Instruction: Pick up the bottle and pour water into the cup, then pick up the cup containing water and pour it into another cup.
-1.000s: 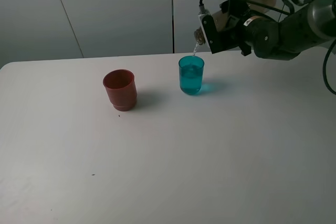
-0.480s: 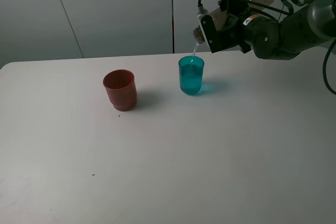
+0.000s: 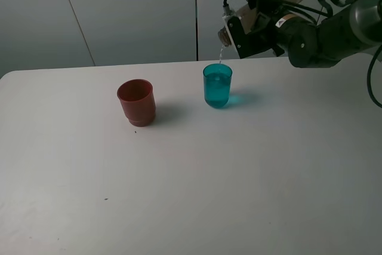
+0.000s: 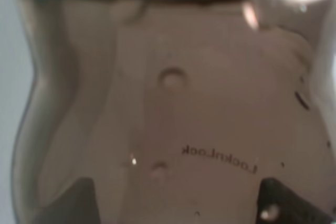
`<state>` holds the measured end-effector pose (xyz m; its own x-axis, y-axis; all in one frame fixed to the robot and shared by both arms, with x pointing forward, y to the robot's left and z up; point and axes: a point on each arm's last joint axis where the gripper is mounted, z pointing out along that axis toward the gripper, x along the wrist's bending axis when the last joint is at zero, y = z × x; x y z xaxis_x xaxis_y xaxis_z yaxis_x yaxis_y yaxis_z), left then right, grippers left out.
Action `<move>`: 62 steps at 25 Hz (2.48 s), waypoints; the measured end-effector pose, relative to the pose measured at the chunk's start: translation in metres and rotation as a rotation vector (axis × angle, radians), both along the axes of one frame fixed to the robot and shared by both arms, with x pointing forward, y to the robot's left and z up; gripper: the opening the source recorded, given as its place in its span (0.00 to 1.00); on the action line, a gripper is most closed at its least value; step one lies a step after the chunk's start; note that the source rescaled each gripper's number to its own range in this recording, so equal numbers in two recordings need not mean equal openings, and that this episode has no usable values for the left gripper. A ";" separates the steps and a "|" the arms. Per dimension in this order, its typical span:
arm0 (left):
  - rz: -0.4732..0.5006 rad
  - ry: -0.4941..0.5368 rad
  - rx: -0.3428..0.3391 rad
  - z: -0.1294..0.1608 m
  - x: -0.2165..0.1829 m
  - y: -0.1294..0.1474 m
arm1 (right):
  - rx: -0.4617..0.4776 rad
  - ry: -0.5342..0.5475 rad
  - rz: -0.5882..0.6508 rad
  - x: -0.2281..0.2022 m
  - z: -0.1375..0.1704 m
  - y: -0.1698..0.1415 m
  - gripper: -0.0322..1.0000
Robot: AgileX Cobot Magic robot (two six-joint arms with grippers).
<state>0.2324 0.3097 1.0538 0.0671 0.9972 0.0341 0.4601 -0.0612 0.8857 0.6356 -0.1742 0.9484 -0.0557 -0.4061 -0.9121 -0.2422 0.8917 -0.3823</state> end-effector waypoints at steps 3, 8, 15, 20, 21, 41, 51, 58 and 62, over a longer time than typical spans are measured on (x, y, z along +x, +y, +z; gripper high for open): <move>0.000 0.000 0.000 0.000 0.000 0.000 | -0.001 -0.005 0.002 0.000 0.000 0.000 0.03; 0.000 0.000 0.000 0.000 0.000 0.000 | -0.007 -0.008 0.010 0.000 0.001 0.001 0.03; 0.000 0.000 0.000 0.000 0.000 0.000 | -0.007 -0.008 0.010 0.000 0.001 0.001 0.03; 0.000 0.000 0.000 0.000 0.000 0.000 | 0.014 0.048 0.009 -0.001 -0.004 0.001 0.03; 0.000 0.000 0.000 0.000 0.000 0.000 | 0.059 0.072 -0.008 -0.001 -0.004 0.000 0.03; 0.000 0.000 0.000 0.000 0.000 0.000 | 1.327 0.611 -0.448 -0.032 0.002 -0.043 0.03; 0.000 0.000 0.000 0.000 0.000 0.000 | 1.683 0.525 -0.426 -0.043 -0.031 -0.067 0.03; 0.000 0.000 0.000 0.000 0.000 0.000 | 1.691 0.543 -0.445 -0.041 -0.055 -0.068 0.03; 0.000 0.000 0.000 0.000 0.000 0.000 | 1.693 0.553 -0.458 -0.041 -0.061 -0.068 0.03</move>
